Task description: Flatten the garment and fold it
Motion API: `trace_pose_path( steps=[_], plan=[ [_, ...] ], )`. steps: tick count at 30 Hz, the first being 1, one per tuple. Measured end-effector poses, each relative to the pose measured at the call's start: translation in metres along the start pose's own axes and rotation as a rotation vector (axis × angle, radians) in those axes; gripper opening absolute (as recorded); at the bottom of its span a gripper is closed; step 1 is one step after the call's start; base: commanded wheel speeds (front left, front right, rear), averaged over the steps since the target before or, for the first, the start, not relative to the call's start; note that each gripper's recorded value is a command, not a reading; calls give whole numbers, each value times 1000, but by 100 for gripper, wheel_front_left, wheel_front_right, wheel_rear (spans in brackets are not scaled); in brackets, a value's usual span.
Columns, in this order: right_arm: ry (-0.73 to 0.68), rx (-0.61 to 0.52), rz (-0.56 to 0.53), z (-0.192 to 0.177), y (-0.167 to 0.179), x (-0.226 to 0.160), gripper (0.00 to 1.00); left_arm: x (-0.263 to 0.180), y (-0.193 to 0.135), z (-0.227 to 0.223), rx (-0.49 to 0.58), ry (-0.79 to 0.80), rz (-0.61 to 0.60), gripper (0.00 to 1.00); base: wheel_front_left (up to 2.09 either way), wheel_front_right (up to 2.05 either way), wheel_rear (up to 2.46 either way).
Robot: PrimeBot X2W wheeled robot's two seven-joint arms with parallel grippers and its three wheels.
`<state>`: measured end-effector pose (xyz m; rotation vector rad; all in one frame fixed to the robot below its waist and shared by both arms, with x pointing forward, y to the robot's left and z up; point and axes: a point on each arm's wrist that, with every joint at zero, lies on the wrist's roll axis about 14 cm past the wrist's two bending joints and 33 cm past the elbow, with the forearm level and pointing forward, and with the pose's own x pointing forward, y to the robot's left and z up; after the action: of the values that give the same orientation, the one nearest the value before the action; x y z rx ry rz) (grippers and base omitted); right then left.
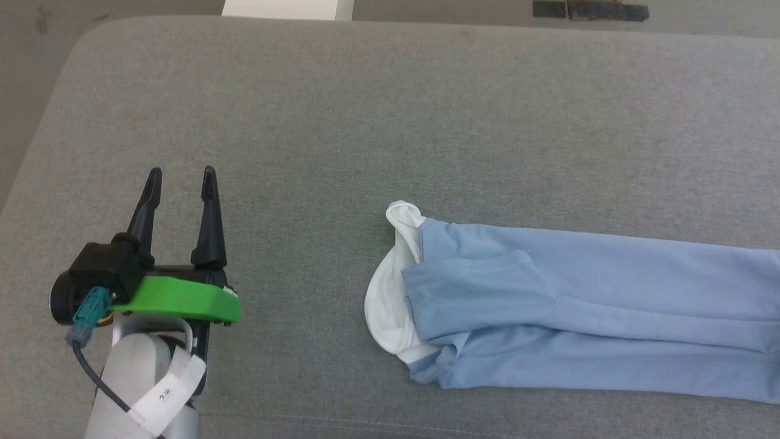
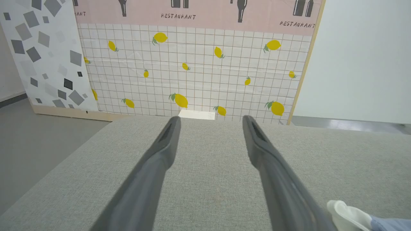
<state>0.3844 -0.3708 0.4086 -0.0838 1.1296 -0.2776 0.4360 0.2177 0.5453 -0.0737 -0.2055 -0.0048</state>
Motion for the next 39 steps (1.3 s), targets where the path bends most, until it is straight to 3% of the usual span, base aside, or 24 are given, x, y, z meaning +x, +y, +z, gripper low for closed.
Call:
trace_pose_path(
  steps=[5, 11, 24, 31, 39],
  plan=[
    [19, -127, 40, 0, 20, -37, 0, -7, 0, 8, -7, -14, 5, 100, 0, 0, 0],
    [-48, -248, 199, 2, 70, -83, 0, -10, -4, 18, -18, -39, -2, 100, 0, 0, 0],
    [-200, -573, 563, 9, 232, -116, 0, -14, 5, 13, -23, -26, 29, 100, 0, 0, 0],
    [-265, -621, 731, 16, 311, -122, 0, -21, 16, 8, -27, -9, 66, 100, 0, 0, 0],
    [-232, -609, 823, -7, 369, -96, 0, -26, 25, -1, -25, 18, 100, 100, 0, 0, 0]
  ],
)
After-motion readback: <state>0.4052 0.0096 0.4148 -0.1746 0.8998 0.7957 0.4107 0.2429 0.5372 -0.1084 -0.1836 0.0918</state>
